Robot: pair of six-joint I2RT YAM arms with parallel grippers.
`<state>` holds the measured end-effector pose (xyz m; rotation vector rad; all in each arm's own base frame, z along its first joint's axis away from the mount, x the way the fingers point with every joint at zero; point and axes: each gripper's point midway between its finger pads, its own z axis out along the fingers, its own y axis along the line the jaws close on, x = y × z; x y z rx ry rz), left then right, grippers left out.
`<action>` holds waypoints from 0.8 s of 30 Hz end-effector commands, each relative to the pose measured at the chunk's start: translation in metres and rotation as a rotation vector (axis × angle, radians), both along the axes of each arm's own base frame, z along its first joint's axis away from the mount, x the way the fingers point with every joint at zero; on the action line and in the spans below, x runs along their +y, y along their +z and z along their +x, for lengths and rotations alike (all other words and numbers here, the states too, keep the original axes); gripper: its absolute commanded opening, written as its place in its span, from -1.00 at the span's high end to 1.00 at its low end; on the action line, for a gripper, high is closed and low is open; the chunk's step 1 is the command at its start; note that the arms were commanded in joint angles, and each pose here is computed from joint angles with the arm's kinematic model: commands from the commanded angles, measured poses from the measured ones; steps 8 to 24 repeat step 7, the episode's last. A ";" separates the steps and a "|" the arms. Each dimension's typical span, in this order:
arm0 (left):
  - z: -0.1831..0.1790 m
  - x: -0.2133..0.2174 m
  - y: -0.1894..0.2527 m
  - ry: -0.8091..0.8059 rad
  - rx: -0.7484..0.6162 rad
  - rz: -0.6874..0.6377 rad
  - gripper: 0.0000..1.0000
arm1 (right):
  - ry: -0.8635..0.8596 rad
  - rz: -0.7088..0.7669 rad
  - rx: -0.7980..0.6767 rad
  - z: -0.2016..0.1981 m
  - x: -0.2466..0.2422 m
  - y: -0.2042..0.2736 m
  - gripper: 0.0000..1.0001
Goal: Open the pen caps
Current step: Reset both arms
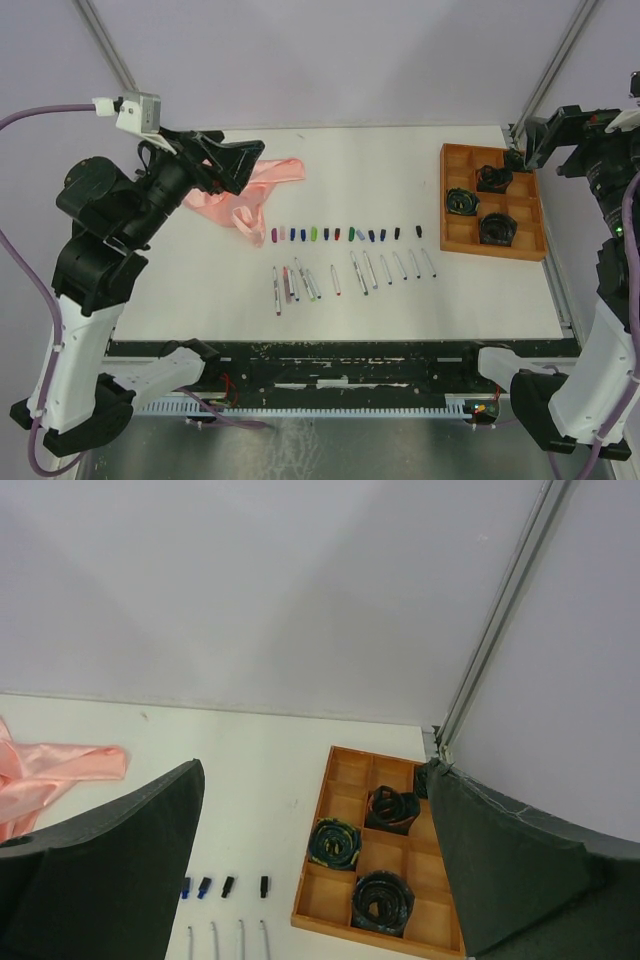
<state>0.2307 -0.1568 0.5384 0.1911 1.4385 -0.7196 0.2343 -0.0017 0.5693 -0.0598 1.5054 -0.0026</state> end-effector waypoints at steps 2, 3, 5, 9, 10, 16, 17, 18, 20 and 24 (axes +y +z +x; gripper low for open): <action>-0.003 0.001 0.009 -0.007 -0.081 0.045 -0.99 | -0.015 -0.007 -0.007 0.001 -0.003 0.000 -0.98; -0.002 0.001 0.008 -0.006 -0.079 0.045 -0.99 | -0.014 -0.009 -0.006 0.001 -0.003 0.000 -0.98; -0.001 0.001 0.006 -0.006 -0.074 0.049 -0.99 | -0.010 -0.016 -0.002 0.002 -0.003 -0.002 -0.98; 0.000 0.001 0.005 -0.005 -0.073 0.050 -0.98 | 0.005 -0.027 0.006 0.002 0.000 -0.005 -0.98; 0.000 0.001 0.005 -0.005 -0.073 0.050 -0.98 | 0.005 -0.027 0.006 0.002 0.000 -0.005 -0.98; 0.000 0.001 0.005 -0.005 -0.073 0.050 -0.98 | 0.005 -0.027 0.006 0.002 0.000 -0.005 -0.98; 0.000 0.001 0.005 -0.005 -0.073 0.050 -0.98 | 0.005 -0.027 0.006 0.002 0.000 -0.005 -0.98; 0.000 0.001 0.005 -0.005 -0.073 0.050 -0.98 | 0.005 -0.027 0.006 0.002 0.000 -0.005 -0.98; 0.000 0.001 0.005 -0.005 -0.073 0.050 -0.98 | 0.005 -0.027 0.006 0.002 0.000 -0.005 -0.98; 0.000 0.001 0.005 -0.005 -0.073 0.050 -0.98 | 0.005 -0.027 0.006 0.002 0.000 -0.005 -0.98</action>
